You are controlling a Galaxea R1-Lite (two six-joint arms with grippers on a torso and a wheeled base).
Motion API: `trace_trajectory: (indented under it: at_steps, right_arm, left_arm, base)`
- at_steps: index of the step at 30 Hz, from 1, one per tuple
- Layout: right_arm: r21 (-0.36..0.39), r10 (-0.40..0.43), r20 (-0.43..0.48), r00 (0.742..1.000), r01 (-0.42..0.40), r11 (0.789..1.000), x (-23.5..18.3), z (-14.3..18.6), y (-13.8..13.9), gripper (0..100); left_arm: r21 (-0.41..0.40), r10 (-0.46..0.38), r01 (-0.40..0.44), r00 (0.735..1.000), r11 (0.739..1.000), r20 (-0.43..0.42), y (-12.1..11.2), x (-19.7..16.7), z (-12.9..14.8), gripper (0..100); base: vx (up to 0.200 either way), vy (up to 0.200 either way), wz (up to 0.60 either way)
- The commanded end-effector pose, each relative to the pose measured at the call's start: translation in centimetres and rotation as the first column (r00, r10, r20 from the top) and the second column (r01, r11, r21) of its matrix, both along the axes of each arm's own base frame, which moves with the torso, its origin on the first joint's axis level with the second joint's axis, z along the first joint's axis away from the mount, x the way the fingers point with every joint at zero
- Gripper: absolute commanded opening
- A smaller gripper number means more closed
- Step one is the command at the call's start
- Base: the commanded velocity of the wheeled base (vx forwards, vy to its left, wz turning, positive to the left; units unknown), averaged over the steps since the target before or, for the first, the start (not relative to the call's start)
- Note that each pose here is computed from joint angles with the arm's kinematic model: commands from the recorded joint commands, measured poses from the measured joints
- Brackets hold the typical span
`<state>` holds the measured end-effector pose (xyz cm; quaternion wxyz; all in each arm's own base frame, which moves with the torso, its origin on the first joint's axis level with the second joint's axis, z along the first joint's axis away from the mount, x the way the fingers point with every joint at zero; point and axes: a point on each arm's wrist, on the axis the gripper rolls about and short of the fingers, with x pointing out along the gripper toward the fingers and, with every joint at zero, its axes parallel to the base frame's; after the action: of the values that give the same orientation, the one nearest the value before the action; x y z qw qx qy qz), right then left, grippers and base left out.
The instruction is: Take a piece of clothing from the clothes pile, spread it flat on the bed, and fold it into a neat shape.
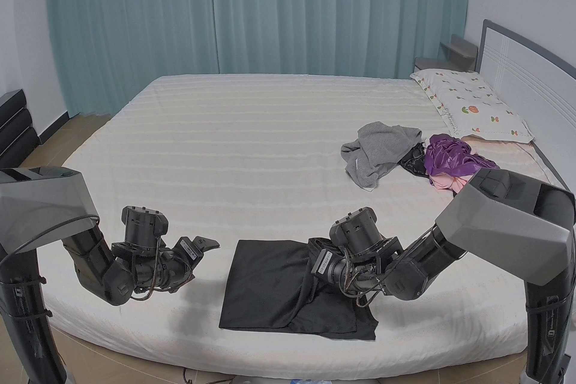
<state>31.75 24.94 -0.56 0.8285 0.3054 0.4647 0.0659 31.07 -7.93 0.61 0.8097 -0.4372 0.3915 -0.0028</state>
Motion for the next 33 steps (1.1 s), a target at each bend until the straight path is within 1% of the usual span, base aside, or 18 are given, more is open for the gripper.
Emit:
trace_trajectory:
  at_steps: [1, 8, 15, 19, 23, 26, 33]
  right_arm:
    - [0.012, -0.01, 0.004, 1.0, 0.01, 1.0, 0.0, 0.5, -0.1, 0]
    - [0.023, -0.014, 0.015, 1.0, 0.013, 1.0, -0.7, 2.2, -0.8, 0]
    - [0.015, 0.0, 0.017, 1.0, -0.001, 1.0, -2.2, 3.5, -1.6, 0]
    - [-0.003, 0.029, 0.043, 0.999, -0.029, 1.0, -3.0, 4.6, -2.2, 0]
    - [-0.013, 0.039, 0.047, 0.998, -0.038, 0.999, -3.6, 5.9, -2.8, 0]
    - [-0.058, 0.07, 0.03, 0.997, -0.069, 0.996, -4.3, 6.3, -3.4, 0]
    - [-0.094, 0.113, 0.045, 0.993, -0.109, 0.99, -5.4, 7.4, -4.3, 0]
  left_arm:
    - [-0.001, 0.0, 0.0, 1.0, 1.0, 0.001, 0.0, 0.0, 0.0, 100]
    - [-0.001, 0.0, 0.0, 1.0, 1.0, 0.003, 0.0, 0.0, 0.1, 100]
    - [-0.002, 0.001, -0.001, 1.0, 1.0, 0.004, 0.0, 0.0, 0.1, 100]
    - [-0.002, 0.001, -0.001, 1.0, 1.0, 0.002, 0.0, 0.0, 0.1, 100]
    - [-0.002, 0.001, -0.001, 1.0, 1.0, 0.002, 0.0, 0.0, 0.1, 100]
    - [-0.001, 0.0, 0.0, 1.0, 1.0, 0.003, 0.0, 0.0, 0.1, 100]
    - [-0.001, 0.0, 0.0, 1.0, 1.0, 0.004, 0.0, 0.0, 0.2, 100]
  base:
    - [0.0, 0.0, 0.0]
    - [0.0, 0.0, 0.0]
    - [0.0, 0.0, 0.0]
    - [0.0, 0.0, 0.0]
    - [0.0, 0.0, 0.0]
    - [0.0, 0.0, 0.0]
    - [0.0, 0.0, 0.0]
